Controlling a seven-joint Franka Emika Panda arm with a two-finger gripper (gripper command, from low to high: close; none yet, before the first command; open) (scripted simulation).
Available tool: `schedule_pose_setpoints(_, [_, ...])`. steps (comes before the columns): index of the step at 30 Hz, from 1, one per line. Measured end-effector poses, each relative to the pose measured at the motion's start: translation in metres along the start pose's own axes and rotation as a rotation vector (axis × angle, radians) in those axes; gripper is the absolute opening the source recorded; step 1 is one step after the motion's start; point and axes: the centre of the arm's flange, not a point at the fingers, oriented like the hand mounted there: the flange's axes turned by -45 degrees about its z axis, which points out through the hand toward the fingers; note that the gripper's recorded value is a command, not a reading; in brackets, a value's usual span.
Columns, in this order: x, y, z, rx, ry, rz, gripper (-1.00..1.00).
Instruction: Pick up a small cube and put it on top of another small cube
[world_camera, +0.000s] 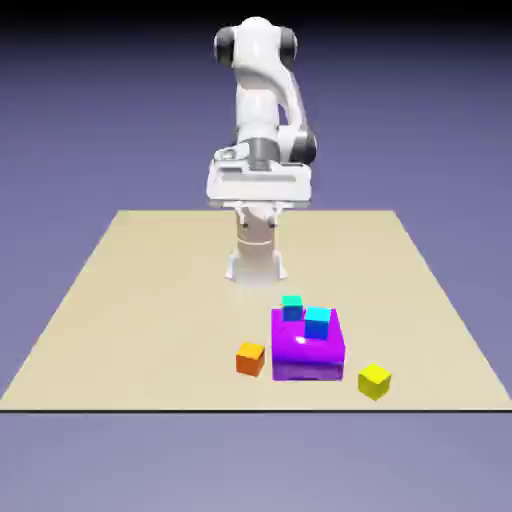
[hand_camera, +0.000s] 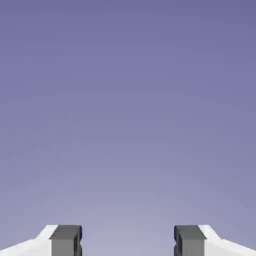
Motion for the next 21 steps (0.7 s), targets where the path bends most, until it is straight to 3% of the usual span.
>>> schedule_pose_setpoints(21, [-0.043,0.04,0.071,0.303,-0.108,-0.32,0.0])
